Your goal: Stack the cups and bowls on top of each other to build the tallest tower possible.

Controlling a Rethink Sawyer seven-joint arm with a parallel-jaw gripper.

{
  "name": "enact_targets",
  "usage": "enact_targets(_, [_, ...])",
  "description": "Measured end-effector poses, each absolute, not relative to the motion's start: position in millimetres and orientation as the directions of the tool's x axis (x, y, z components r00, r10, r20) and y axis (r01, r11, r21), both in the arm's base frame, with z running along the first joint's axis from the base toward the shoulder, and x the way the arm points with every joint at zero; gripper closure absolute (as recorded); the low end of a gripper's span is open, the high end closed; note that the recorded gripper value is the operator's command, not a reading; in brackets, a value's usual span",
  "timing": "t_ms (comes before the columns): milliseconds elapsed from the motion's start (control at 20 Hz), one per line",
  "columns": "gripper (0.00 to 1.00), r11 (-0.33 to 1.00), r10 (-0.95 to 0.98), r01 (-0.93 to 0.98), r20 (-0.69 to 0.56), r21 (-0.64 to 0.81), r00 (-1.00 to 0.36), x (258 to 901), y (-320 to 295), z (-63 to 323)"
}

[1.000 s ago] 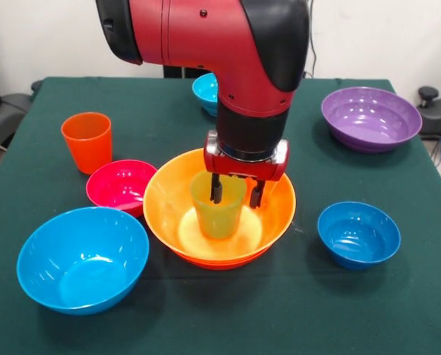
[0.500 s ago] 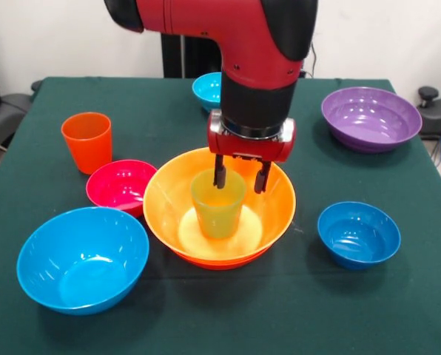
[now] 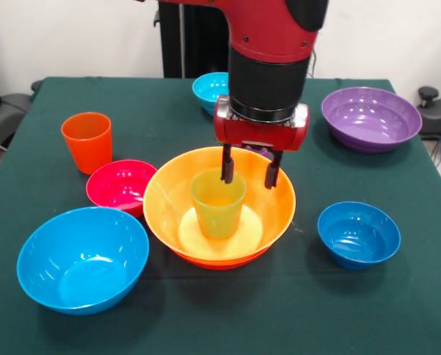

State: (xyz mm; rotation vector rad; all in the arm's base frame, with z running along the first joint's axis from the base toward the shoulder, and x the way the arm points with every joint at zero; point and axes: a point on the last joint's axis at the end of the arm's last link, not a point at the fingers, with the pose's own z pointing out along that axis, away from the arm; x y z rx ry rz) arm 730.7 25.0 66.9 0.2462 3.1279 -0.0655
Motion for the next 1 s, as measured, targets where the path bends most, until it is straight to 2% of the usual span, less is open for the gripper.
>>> enact_targets(600, [0.0, 0.995, 0.088, 0.089, -0.032, -0.036, -0.996, 756, 112, 40])
enact_targets(1000, [0.0, 0.987, 0.151, 0.152, -0.025, -0.042, -0.988, 762, 179, -6])
